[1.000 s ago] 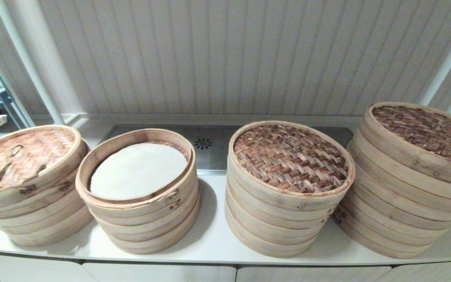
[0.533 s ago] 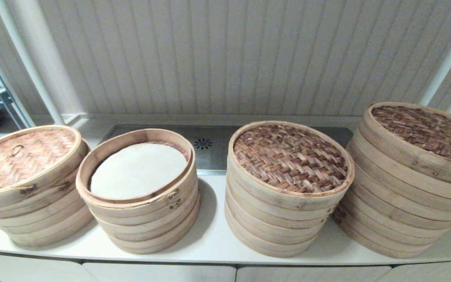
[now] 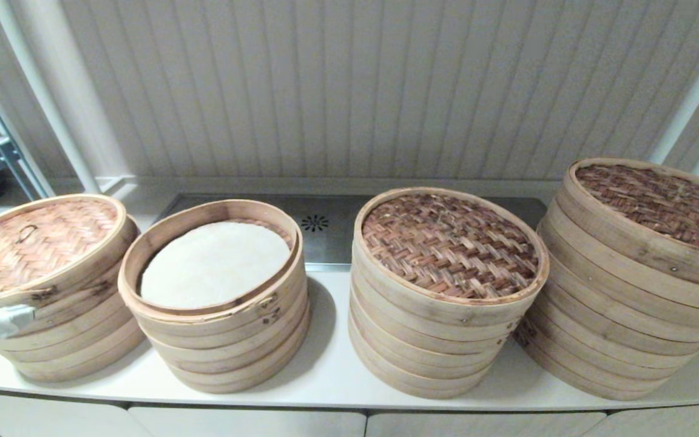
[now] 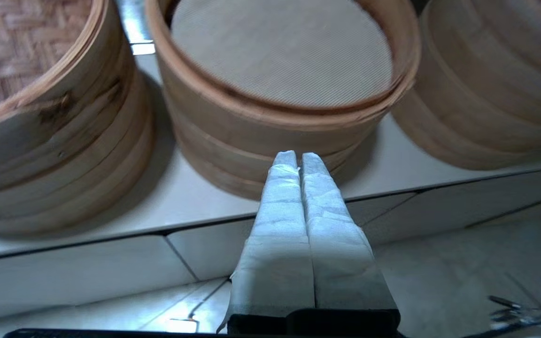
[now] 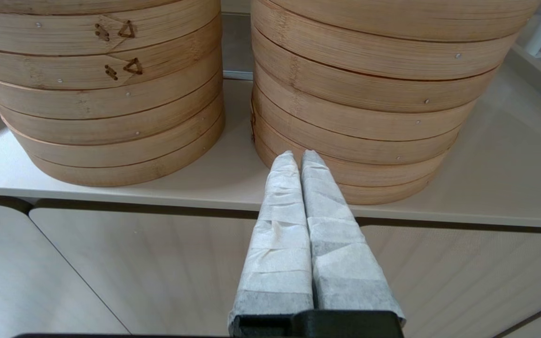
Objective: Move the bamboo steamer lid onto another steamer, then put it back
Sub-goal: Pick up the steamer
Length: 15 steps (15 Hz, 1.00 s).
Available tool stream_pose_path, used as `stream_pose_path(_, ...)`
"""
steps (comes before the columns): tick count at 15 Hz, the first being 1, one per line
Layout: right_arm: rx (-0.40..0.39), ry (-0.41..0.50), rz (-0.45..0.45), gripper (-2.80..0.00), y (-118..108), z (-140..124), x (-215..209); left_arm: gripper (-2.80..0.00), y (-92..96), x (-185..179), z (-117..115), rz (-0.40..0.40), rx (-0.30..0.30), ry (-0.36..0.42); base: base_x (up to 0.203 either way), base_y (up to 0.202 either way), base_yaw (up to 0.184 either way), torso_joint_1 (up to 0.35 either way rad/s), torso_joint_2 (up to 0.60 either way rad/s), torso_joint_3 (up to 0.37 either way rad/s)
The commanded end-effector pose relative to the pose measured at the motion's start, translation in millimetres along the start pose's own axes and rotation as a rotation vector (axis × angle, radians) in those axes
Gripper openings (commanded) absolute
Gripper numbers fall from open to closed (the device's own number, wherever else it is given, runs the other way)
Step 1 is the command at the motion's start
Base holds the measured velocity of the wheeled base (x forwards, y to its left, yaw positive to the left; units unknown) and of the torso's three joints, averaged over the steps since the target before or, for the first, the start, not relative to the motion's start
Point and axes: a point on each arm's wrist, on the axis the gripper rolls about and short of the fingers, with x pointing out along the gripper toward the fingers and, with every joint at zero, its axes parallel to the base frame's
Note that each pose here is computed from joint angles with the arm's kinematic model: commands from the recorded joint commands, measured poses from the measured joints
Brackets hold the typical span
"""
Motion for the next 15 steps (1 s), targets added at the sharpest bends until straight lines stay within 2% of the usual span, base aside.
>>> stream_pose_path(1, -0.001, -0.005, 0.000, -2.80, 0.0, 0.1, -0.3, -2.80, -6.8, -11.4, -28.3, 0.036, 0.034, -0.059, 0.000, 0.000, 0.000, 0.000, 0.00, 0.000)
stream_pose_path(3, 0.000, -0.003, 0.000, -2.80, 0.0, -0.1, -0.3, -2.80, -6.4, -10.8, -66.1, 0.122, 0.039, -0.081, 0.000, 0.000, 0.000, 0.000, 0.00, 0.000)
stream_pose_path(6, 0.000, -0.003, 0.000, -2.80, 0.0, -0.1, -0.3, -2.80, -7.1, -11.0, -108.8, 0.179, 0.016, -0.125, 0.000, 0.000, 0.000, 0.000, 0.00, 0.000)
stream_pose_path(10, 0.000, -0.003, 0.000, -2.80, 0.0, -0.1, -0.3, -2.80, -10.3, -15.0, -145.9, 0.189, 0.027, -0.162, 0.000, 0.000, 0.000, 0.000, 0.00, 0.000)
stream_pose_path(12, 0.000, -0.003, 0.000, -2.80, 0.0, 0.0, -0.2, -2.80, -9.3, -10.7, -163.1, 0.177, 0.021, -0.118, 0.000, 0.000, 0.000, 0.000, 0.00, 0.000)
stream_pose_path(15, 0.000, -0.003, 0.000, -2.80, 0.0, -0.1, -0.3, -2.80, -10.6, -13.3, -165.1, 0.164, 0.037, -0.148, 0.000, 0.000, 0.000, 0.000, 0.00, 0.000)
